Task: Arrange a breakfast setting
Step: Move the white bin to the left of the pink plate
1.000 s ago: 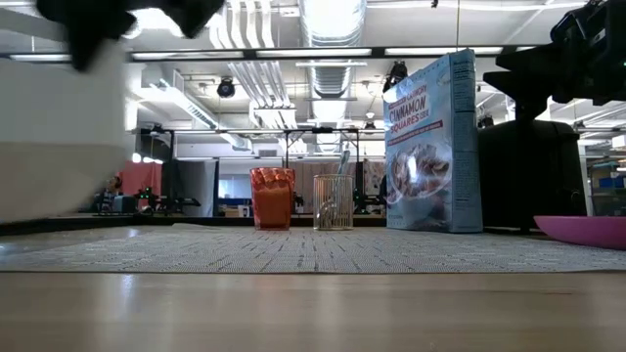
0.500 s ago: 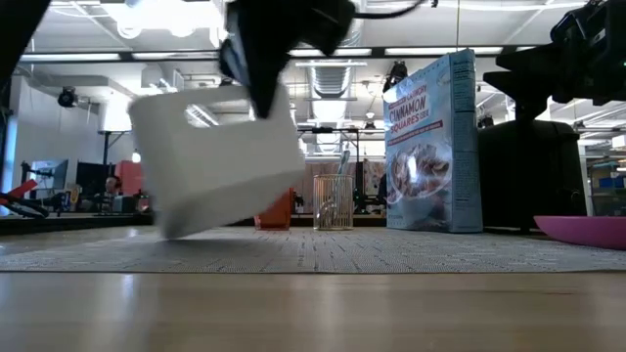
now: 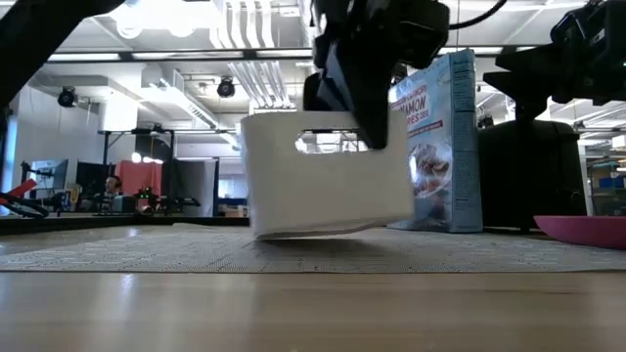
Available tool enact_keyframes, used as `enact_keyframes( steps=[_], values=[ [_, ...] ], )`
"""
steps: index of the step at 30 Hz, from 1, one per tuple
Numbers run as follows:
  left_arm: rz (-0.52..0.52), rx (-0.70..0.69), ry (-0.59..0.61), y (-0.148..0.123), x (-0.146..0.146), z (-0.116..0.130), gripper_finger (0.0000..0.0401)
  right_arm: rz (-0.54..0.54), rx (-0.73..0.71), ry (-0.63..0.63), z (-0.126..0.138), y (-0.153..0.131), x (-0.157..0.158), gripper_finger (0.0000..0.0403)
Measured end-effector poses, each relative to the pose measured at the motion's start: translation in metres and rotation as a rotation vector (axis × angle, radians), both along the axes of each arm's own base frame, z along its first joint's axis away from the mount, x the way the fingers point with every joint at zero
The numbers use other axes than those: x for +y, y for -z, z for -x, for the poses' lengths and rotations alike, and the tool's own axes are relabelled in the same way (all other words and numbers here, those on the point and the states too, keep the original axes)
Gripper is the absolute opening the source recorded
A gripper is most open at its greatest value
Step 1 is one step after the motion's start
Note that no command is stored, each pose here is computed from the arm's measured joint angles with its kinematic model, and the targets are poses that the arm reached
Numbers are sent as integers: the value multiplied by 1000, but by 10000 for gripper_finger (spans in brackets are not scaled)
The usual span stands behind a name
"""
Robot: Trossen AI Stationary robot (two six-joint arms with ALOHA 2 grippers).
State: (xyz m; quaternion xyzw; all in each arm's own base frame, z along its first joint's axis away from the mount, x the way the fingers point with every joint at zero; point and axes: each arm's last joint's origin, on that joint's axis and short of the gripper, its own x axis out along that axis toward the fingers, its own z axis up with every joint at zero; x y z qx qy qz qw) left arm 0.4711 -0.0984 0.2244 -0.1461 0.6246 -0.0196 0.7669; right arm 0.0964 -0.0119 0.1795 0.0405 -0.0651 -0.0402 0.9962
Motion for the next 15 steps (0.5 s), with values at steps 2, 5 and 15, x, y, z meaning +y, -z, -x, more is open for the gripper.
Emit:
enact_keyframes(
  steps=[2,5,15],
  values=[
    [0,-22,4,-5,-1,-2,0,-1,3,0,0,0,0,171],
    [5,-93,37,-20,-7,-5,0,-2,4,0,0,0,0,171],
    [1,-313,165,-39,-20,-17,0,-2,4,0,0,0,0,171]
  ],
)
